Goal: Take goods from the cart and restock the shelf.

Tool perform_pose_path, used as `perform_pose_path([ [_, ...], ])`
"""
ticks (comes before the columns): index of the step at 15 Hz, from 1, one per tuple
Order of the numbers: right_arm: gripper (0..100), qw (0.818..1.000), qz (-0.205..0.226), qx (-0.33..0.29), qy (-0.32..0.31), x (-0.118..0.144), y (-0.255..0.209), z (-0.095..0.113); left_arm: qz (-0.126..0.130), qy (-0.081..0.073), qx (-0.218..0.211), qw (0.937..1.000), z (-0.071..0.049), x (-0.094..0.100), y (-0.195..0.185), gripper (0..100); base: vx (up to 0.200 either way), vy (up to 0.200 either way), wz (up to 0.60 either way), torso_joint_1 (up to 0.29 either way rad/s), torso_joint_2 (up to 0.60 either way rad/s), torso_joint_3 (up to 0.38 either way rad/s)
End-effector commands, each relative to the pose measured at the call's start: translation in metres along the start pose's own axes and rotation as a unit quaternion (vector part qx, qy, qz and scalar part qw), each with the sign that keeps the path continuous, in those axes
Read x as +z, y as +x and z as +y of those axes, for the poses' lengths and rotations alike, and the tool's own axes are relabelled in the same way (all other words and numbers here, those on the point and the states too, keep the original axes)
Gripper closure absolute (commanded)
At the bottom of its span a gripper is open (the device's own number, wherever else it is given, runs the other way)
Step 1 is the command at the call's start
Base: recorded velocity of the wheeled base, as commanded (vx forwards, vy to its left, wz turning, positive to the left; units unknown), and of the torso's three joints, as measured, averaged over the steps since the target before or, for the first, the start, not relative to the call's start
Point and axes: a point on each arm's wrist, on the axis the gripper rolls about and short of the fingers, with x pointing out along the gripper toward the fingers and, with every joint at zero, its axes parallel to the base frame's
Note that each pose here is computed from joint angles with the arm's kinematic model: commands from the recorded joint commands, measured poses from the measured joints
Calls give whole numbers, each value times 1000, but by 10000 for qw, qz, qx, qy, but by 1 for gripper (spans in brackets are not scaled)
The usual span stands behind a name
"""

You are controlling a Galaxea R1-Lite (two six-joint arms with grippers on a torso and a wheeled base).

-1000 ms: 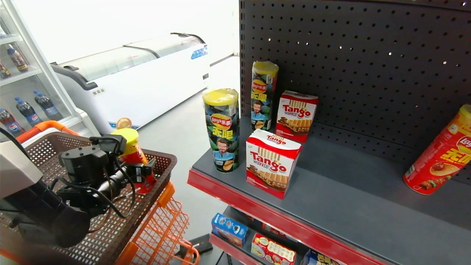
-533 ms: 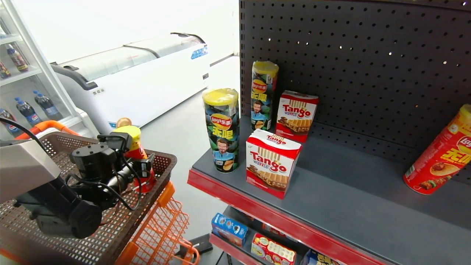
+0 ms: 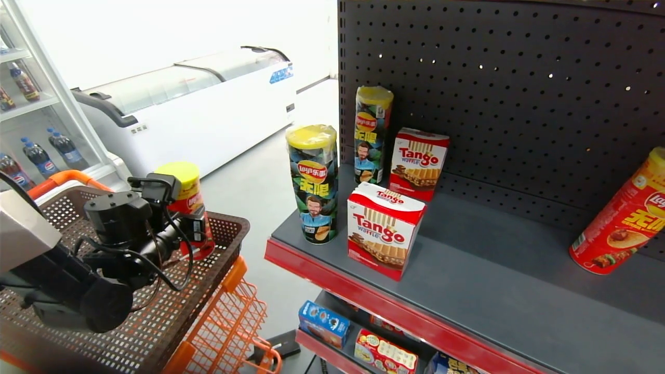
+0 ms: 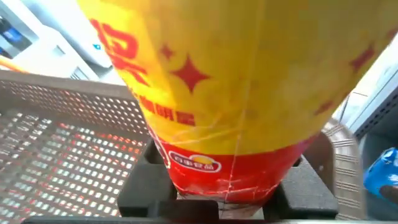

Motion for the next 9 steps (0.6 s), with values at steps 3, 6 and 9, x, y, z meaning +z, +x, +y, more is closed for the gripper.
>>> perform_pose_path([
  [3, 0, 10000, -2, 1, -4, 0, 0, 0, -811, -80, -130, 9966, 1, 66, -53, 100, 0, 0, 0, 0, 0, 0],
  [6, 0, 10000, -2, 1, -4, 0, 0, 0, -720, -123, -429, 9964, -1, 87, -101, 100, 0, 0, 0, 0, 0, 0],
  [9, 0, 10000, -2, 1, -4, 0, 0, 0, -527, -87, -1203, 9913, -14, 73, -160, 100, 0, 0, 0, 0, 0, 0],
])
